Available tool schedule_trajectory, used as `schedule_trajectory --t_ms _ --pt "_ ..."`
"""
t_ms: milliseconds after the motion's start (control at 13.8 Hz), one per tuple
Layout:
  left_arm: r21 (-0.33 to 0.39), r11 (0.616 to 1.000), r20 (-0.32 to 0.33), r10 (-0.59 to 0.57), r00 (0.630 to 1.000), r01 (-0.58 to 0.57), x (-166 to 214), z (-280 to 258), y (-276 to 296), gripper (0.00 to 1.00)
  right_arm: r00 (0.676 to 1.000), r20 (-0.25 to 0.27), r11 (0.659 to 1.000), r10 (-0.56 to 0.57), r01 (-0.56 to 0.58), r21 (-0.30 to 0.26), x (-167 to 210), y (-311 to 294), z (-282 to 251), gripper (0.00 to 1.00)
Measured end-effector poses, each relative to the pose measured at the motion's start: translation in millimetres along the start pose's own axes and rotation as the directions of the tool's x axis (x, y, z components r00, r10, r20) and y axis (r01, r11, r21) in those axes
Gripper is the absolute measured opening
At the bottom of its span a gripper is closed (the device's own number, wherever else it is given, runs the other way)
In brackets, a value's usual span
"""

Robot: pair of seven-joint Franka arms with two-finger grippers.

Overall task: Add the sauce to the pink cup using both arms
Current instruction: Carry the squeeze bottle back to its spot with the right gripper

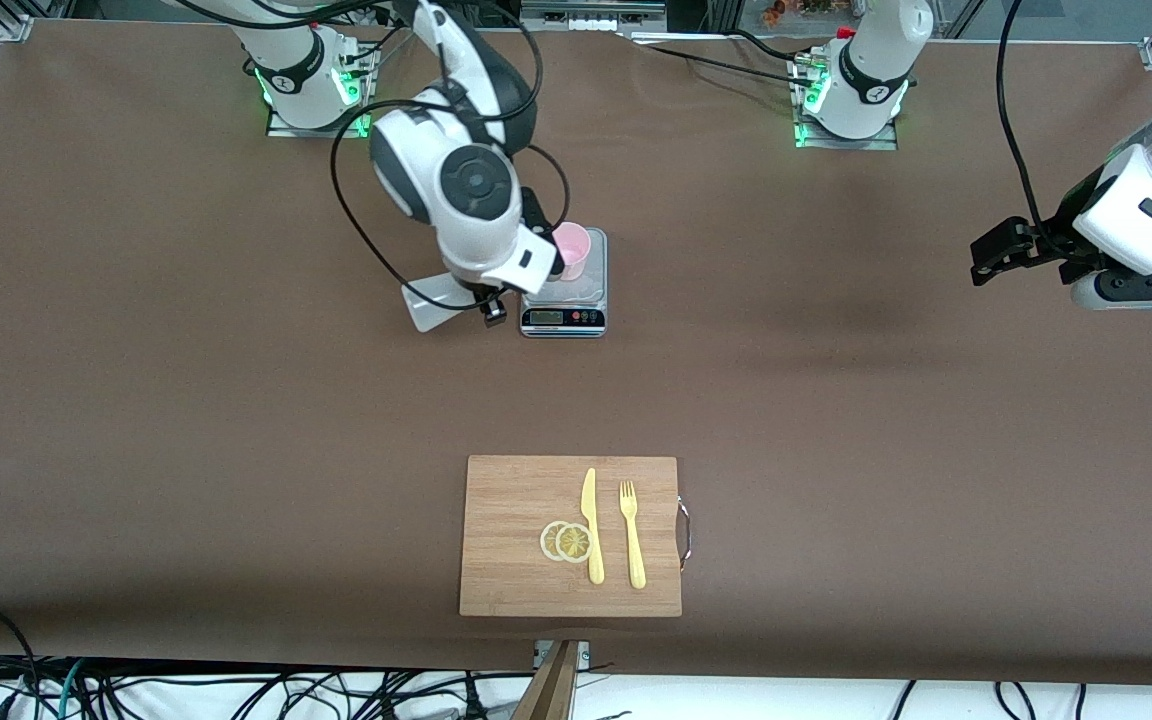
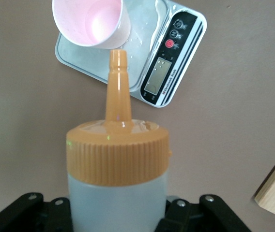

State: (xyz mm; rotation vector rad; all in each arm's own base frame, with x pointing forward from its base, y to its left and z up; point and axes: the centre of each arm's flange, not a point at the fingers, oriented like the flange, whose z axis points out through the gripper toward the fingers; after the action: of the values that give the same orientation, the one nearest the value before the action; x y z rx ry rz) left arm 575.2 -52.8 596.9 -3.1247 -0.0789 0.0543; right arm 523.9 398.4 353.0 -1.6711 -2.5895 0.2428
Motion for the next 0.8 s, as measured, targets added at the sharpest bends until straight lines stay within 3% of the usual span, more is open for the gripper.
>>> schedule_trajectory --t_ms 362,580,797 --pt "0.0 1.0 0.001 0.0 1.0 0.0 0 0 0 1.0 0.981 -0.194 1.0 0.008 -0.013 -0.022 -69 17 -4 0.2" --pt "0.0 1.0 0.001 0.0 1.0 0.0 0 0 0 1.0 0.942 -0.334 0.998 0.031 -0.047 -0.041 -125 23 -5 0.2" --pt "0.0 1.0 0.001 0.0 1.0 0.0 0 0 0 1.0 0.883 -0.466 0.992 0.058 -0.103 -0.071 -183 24 -4 0.2"
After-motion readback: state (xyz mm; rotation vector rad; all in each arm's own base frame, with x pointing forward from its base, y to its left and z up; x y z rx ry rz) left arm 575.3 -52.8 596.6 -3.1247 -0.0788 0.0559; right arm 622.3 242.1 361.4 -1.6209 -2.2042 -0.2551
